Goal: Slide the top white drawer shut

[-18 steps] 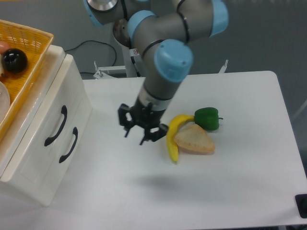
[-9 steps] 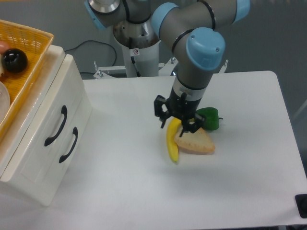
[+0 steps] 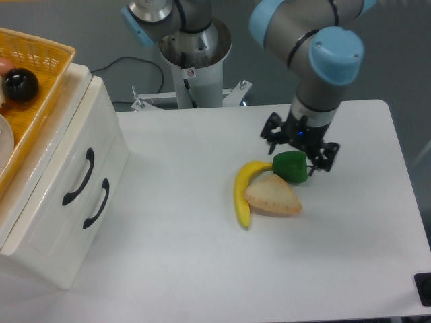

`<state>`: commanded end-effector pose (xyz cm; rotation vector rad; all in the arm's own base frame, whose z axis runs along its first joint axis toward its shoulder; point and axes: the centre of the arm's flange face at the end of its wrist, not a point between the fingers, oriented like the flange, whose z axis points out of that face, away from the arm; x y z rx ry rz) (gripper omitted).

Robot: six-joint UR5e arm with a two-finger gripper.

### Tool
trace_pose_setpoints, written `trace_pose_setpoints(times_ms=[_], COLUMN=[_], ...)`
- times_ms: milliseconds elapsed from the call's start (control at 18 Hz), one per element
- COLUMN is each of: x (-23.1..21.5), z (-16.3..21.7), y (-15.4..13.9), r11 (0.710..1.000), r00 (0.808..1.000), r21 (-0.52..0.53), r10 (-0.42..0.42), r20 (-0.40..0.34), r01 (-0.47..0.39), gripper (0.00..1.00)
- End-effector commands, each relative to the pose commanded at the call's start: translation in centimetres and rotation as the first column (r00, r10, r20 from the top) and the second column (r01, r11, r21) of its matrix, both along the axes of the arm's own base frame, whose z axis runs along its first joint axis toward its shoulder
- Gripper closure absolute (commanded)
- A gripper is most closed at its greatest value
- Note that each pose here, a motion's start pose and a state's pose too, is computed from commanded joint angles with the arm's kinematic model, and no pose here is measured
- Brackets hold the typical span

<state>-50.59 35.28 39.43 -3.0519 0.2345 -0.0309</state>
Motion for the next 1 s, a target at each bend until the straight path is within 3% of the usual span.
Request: trace_pose_setpoints(times_ms=[444,667,1000], x=[-1.9,-2.3,-2.4], z=[-2.7,-4.6,-5.2], y=[-1.3,-0.9,-0.4], r11=[0.992,0.968,0.966], r00=[0.997,0.972,0.970], r21=[-0.094,-0.089,-0.085], r10=[-0.079,-0.235,-0.244], r20=[0.004,0.030,0.015], r01=[0.079,0.236,0.244], gripper=[0.00,0.00,0.00])
